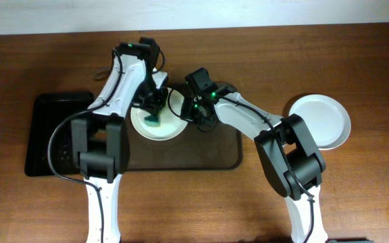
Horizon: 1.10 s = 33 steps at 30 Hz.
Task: Clean dirty plates on tray and stack at the side
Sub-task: 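Scrub the held plate with the sponge in the left gripper, then lift the left gripper away and tilt the plate up with the right gripper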
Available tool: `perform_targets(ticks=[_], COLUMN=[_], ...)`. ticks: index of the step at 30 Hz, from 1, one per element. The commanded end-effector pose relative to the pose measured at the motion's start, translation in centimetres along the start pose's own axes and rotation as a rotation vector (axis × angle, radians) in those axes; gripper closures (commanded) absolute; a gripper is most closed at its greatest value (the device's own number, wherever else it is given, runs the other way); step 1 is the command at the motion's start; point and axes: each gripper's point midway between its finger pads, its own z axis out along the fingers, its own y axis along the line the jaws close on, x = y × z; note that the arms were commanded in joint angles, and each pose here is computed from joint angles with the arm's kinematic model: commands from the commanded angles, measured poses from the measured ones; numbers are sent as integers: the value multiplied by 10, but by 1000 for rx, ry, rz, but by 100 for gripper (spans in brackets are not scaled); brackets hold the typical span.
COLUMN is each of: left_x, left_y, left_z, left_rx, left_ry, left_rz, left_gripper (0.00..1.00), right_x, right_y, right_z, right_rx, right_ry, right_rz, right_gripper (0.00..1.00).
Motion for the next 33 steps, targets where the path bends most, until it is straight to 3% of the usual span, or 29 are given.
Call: perform_targets(ticks=[1,4,6,9,12,18,22,26,28,30,33], left_x=[4,15,30,21,4,-39,-48,-34,-20,-17,-16], left_y=[-3,0,43,100,116,110,101,64,47,49,63], left_z=[27,55,67,46,33,-41,-93,-103,-91,-90,-91], left_rx=[48,43,-204,-564,-667,-652,-622,-372,-223,-191,-189], left_ry=[14,42,81,-5,-94,-250,-310,-250,-168,-156,-161], left_rz=[5,-6,-108,-233,-259,-294,-305,-283,-277,-286,-317], left_gripper=[100,100,100,100,100,100,100,100,100,100,100], right_x=[2,2,1,2,2,2,2,5,-4,-15,-33], right_y=[-28,-28,-28,-28,-28,-28,-28,-21,-6,2,-20], right_z=[11,11,11,11,11,11,11,8,-16,-55,-151], right_rx=[82,82,80,80,80,80,81,51,18,34,260], right_ry=[3,3,1,1,1,1,1,21,-21,-94,-304], right_rz=[30,30,30,30,30,23,23,-2,-82,-133,-213], right_gripper=[96,96,96,96,96,96,96,96,96,96,96])
